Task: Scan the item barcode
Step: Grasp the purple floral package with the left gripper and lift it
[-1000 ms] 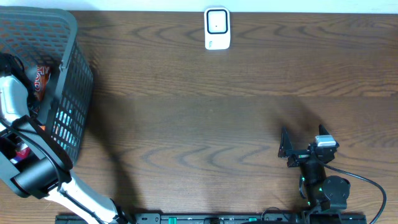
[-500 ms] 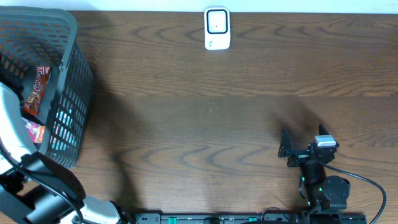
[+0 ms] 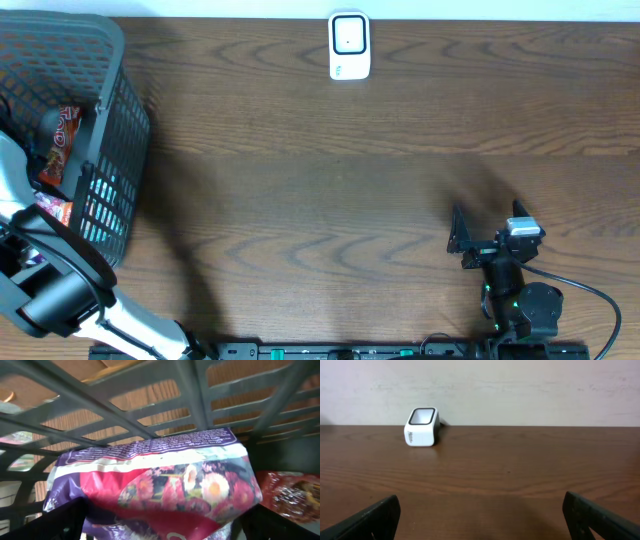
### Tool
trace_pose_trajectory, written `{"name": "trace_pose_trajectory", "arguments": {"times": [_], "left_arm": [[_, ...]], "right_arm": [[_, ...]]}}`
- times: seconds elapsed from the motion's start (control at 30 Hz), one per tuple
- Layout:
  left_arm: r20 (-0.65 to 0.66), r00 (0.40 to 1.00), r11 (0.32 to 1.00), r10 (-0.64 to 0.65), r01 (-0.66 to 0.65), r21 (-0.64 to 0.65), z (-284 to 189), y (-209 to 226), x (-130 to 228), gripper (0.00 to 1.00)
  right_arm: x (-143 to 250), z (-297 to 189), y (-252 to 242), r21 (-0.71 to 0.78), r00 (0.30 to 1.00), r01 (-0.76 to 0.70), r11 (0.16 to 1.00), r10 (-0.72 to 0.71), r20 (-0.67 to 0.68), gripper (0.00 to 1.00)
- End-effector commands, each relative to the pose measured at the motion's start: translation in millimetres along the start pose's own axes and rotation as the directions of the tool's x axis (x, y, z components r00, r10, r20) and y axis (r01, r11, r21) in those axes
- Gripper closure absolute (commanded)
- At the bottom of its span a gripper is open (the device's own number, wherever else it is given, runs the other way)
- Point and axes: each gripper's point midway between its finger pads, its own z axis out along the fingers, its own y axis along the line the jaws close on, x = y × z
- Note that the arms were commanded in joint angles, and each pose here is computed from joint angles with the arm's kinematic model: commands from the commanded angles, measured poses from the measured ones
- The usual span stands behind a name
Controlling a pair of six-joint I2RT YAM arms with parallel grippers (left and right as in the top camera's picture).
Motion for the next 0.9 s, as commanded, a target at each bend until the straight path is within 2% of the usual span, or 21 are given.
{"name": "trace_pose_trajectory", "arguments": {"times": [0.0,0.03,0.1,0.13,0.2,0.23,0.27,0.43,0.57,0.7,0.8,0.87], "left_arm": [[-0.046,0.997,0.998,0.062,-0.062,-0.014,22,-5,10,0.02],[-0.055,0.996,0.997,0.077,-0.077,-0.003,24,-7,12,0.04],[-0.084,0.991,0.994,0.108,-0.106,0.036,27,-15,19,0.42],[-0.089,0.990,0.993,0.109,-0.105,0.045,27,-17,20,0.52],[-0.093,0.989,0.993,0.111,-0.107,0.048,26,-17,21,0.81],[-0.094,0.989,0.993,0.113,-0.109,0.047,25,-16,22,0.89],[-0.099,0.988,0.993,0.115,-0.111,0.045,24,-15,23,0.93],[-0.076,0.992,0.994,0.100,-0.096,0.061,3,-6,15,0.93],[0.006,0.999,0.985,0.036,-0.037,0.166,-40,-4,-5,0.93],[0.112,0.992,0.947,-0.050,0.012,0.321,-97,-3,-30,0.93],[0.143,0.986,0.918,-0.085,0.022,0.397,-121,-2,-37,0.93],[0.144,0.986,0.916,-0.086,0.021,0.401,-124,0,-36,0.93]], "right_arm": [[1,0,4,-0.015,1.000,-0.005,1.000,0.005,-0.001,0.01],[1,0,4,-0.015,1.000,-0.005,1.000,0.005,-0.001,0.01],[1,0,4,-0.015,1.000,-0.005,1.000,0.005,-0.001,0.01],[1,0,4,-0.015,1.000,-0.005,1.000,0.005,-0.001,0.01],[1,0,4,-0.015,1.000,-0.005,1.000,0.005,-0.001,0.01],[1,0,4,-0.015,1.000,-0.005,1.000,0.005,-0.001,0.01],[1,0,4,-0.015,1.000,-0.005,1.000,0.005,-0.001,0.01],[1,0,4,-0.015,1.000,-0.005,1.000,0.005,-0.001,0.01],[1,0,4,-0.015,1.000,-0.005,1.000,0.005,-0.001,0.01],[1,0,4,-0.015,1.000,-0.005,1.000,0.005,-0.001,0.01],[1,0,4,-0.015,1.000,-0.005,1.000,0.005,-0.001,0.01],[1,0,4,-0.015,1.000,-0.005,1.000,0.005,-0.001,0.01]]}}
